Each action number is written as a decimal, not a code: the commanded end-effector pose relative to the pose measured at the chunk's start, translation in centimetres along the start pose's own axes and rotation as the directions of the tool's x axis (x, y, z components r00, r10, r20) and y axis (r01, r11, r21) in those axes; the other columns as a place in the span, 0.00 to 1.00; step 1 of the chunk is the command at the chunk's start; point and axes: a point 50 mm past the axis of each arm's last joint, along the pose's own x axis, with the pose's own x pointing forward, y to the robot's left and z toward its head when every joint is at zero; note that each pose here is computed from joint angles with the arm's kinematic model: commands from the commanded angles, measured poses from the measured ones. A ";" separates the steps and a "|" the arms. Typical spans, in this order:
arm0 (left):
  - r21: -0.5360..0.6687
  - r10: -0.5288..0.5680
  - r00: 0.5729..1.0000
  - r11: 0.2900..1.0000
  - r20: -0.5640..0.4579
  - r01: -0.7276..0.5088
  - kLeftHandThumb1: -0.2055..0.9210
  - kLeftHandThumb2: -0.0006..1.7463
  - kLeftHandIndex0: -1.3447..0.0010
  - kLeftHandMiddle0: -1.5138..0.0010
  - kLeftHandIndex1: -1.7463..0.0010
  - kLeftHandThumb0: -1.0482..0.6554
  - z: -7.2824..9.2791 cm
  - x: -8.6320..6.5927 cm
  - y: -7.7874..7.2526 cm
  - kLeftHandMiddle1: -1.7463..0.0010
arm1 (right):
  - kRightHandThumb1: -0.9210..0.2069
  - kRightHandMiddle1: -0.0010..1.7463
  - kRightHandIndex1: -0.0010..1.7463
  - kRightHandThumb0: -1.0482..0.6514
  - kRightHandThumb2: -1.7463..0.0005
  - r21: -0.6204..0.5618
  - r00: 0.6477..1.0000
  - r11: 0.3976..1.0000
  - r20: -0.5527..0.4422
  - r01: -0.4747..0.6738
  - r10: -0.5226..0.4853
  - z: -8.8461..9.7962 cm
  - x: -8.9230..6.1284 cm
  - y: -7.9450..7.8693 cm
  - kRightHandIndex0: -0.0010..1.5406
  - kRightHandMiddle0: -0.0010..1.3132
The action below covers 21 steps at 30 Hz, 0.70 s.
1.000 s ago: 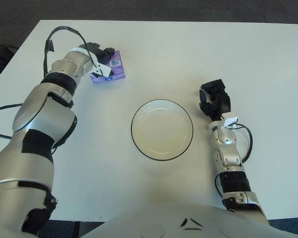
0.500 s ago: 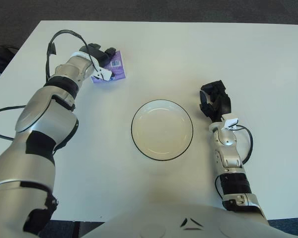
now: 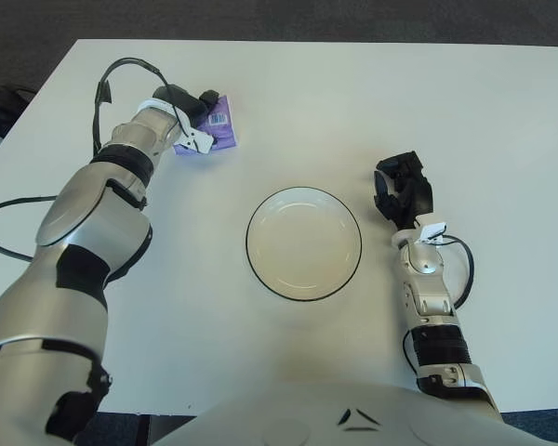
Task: Put the tissue paper into the plate.
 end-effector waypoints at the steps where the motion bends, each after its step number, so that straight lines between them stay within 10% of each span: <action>1: 0.128 -0.312 0.938 0.947 0.153 0.294 1.00 0.32 1.00 0.70 0.65 0.10 5.3 -1.0 -9.2 0.92 | 0.00 0.93 0.54 0.41 0.77 -0.032 0.977 0.999 -0.209 0.019 -0.025 -3.7 -2.3 -0.6 0.31 0.23; 21: 0.146 -0.351 0.925 0.932 0.144 0.331 1.00 0.32 1.00 0.65 0.47 0.12 4.9 -1.5 -10.5 0.90 | 0.00 0.94 0.55 0.41 0.76 -0.032 0.976 0.999 -0.218 0.014 -0.021 -3.5 -2.6 -0.7 0.31 0.23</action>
